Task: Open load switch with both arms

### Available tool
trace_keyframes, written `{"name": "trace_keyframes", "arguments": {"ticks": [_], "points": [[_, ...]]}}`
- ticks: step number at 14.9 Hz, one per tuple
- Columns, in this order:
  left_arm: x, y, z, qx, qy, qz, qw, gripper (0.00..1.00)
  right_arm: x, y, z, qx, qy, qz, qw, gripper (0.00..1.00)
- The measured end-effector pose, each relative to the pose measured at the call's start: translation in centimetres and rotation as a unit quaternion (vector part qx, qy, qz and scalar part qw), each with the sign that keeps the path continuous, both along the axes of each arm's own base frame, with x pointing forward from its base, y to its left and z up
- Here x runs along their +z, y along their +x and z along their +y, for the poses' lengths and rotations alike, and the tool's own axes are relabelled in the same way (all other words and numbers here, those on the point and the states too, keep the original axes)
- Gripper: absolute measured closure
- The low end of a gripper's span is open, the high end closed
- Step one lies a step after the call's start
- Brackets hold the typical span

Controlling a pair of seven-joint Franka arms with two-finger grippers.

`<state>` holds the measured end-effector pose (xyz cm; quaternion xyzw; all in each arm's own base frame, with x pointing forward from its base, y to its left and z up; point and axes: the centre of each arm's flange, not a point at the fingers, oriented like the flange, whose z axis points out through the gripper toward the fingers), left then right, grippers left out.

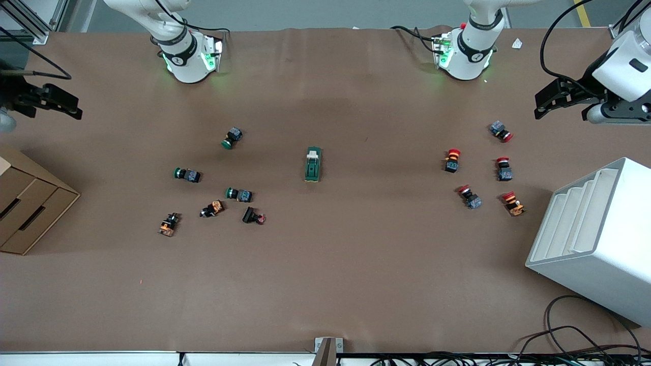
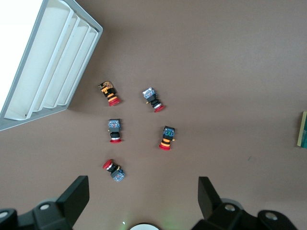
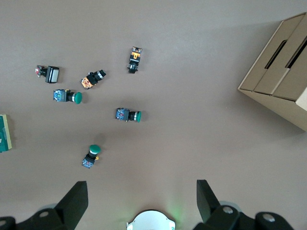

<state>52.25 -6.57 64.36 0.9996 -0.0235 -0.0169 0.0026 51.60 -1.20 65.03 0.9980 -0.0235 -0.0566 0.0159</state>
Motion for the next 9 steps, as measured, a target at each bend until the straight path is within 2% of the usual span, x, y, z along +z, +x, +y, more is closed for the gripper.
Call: {"name": "trace_keyframes", "arguments": {"ticks": [4,9], "points": [[0.26,0.03,0.39,-0.01,-0.001,-0.004,1.0,0.0,1.35,-1.16,-0.41,-0.004,0.002,-0.01,1.0,0.0],[0.5,0.14,0.53,-0.016,-0.002,-0.009,1.0,0.0,1.06,-0.92,-0.1,0.01,0.016,-0.016,1.0,0.0]]}}
